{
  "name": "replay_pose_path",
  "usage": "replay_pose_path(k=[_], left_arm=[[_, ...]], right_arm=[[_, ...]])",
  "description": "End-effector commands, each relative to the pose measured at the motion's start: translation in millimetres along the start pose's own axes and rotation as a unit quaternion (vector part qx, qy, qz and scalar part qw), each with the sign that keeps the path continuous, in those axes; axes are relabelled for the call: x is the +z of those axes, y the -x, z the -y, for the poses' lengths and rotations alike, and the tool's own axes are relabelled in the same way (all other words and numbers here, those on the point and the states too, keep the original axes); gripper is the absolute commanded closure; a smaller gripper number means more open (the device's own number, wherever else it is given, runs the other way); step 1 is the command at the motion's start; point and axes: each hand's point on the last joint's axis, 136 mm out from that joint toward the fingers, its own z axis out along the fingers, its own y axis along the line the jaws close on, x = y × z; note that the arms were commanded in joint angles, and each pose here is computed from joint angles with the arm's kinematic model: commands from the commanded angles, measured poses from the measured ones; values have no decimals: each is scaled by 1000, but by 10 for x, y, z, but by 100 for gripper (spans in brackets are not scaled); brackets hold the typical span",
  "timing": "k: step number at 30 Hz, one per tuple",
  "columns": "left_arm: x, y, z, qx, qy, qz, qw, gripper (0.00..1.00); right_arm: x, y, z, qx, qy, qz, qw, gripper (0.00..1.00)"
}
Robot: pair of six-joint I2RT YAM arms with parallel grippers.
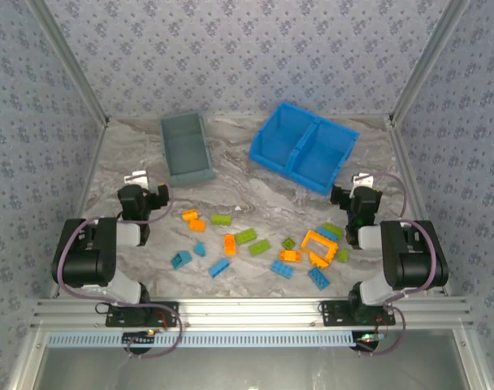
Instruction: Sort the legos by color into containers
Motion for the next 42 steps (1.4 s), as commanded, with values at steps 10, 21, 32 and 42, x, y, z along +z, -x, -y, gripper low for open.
replay_pose_path(k=[10, 21, 32, 42], left_arm=[[0, 111, -11, -4, 5, 16, 1000, 1], [-19, 150, -41, -5, 18, 23, 1000, 1], [-1412, 2078, 158, -82, 22, 126, 988, 1], [-1347, 1590, 707, -250, -92, -192, 944, 1]], right_arm=[[36, 75, -18, -3, 3, 9, 1000, 0], [36, 73, -16, -3, 3, 8, 1000, 0], [-1069, 1680, -85, 107, -25, 38, 993, 0], [-948, 1674, -953, 167, 75, -189, 965, 29]])
